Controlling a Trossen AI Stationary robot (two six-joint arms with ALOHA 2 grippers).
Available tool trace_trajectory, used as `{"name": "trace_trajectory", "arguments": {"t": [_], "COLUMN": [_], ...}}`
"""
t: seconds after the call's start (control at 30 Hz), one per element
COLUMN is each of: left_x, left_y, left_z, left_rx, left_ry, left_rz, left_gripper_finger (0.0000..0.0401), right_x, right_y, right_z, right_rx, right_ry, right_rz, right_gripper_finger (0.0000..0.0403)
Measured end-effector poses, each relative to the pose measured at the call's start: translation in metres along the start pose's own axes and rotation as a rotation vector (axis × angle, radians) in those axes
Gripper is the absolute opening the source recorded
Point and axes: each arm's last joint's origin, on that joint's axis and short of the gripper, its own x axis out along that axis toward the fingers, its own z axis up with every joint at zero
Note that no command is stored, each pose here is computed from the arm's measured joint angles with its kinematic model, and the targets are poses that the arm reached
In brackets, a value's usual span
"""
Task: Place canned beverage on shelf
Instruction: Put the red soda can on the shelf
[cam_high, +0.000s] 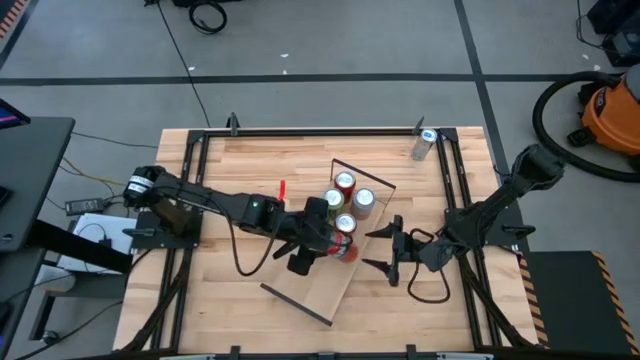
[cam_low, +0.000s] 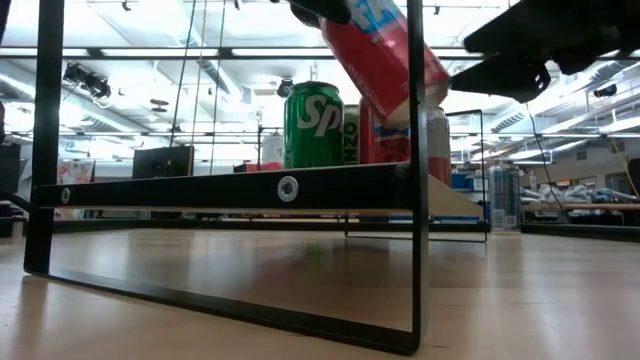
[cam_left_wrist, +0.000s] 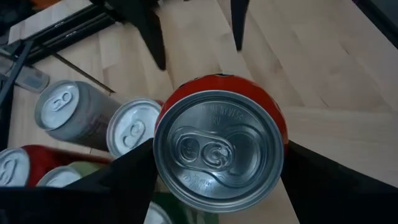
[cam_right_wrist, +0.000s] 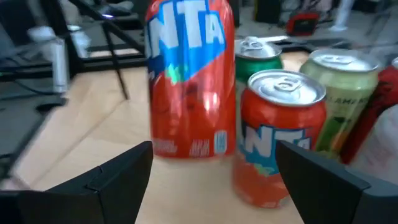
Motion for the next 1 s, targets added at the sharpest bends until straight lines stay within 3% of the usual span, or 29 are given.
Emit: {"name": "trace_trajectory", "arguments": {"t": [0.2,0.53,1.0], "left_x": [0.007,0.009,-0.002], "left_y": [-0.002,-0.007,-0.012], "left_z": [-0.004,-0.001,0.013], "left_rx": [0.015,0.041,0.054], "left_ry": [0.042,0.018,-0.026], "left_rz": [-0.015,-0.02,-0.028], "left_gripper_finger": [0.0302,0.0302,0.0302], "right_x": [0.013,0.039,0.066], "right_y": [0.023,0.054,0.065], "right_z": [0.013,0.02,0.027], "right_rx": [-0.102,-0.16,-0.107], "right_ry": [-0.025,-0.021,-0.034], "right_rz": [-0.073,-0.137,-0.214], "right_gripper_finger": [0.0348,0.0348,0.0348]}}
